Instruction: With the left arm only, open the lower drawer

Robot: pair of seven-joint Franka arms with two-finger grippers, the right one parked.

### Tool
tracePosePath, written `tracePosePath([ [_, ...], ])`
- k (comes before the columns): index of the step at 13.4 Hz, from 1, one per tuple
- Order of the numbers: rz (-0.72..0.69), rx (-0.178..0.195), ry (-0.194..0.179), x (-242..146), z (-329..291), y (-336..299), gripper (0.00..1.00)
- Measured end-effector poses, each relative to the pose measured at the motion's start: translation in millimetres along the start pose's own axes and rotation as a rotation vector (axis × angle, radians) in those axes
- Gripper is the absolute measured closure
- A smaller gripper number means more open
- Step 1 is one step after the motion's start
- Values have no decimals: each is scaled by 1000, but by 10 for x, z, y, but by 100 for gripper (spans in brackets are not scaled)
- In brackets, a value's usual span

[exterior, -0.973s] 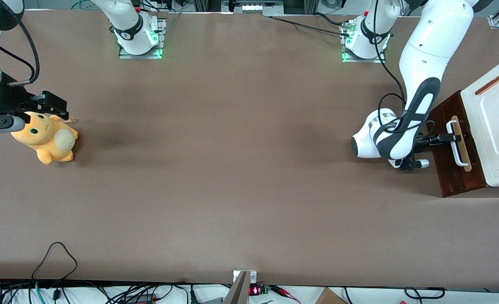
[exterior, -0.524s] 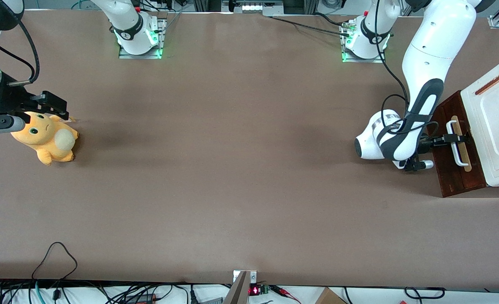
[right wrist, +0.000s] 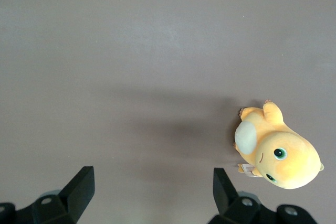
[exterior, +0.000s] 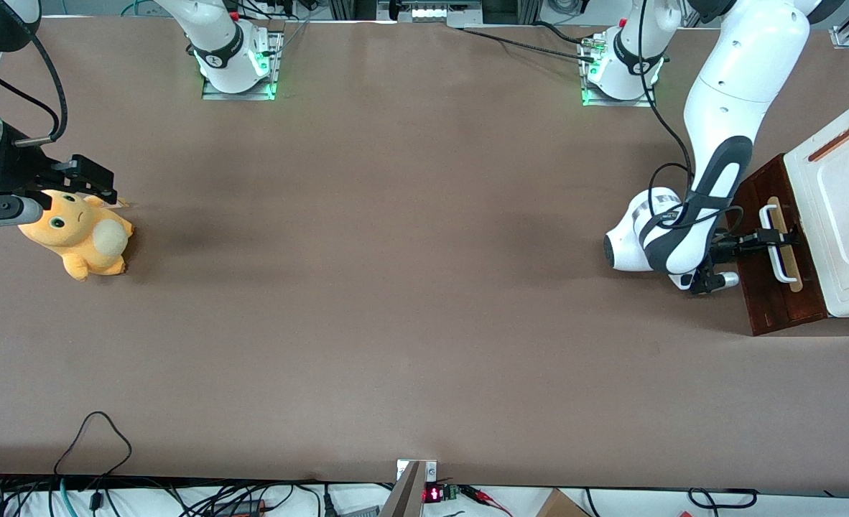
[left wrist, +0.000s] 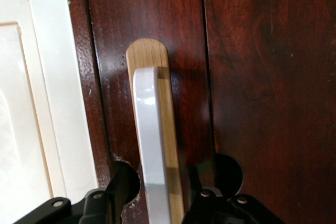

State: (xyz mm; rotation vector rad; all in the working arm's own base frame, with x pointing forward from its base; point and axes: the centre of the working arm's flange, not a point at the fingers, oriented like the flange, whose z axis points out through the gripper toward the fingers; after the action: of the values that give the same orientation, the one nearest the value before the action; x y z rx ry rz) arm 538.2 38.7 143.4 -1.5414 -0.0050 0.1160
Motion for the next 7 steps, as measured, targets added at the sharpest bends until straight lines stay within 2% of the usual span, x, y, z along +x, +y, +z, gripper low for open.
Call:
tracePosePath([
  [3,-16,16,-1,-43,-8,77,50],
  [7,-18,19,-1,-47,-8,89,58],
])
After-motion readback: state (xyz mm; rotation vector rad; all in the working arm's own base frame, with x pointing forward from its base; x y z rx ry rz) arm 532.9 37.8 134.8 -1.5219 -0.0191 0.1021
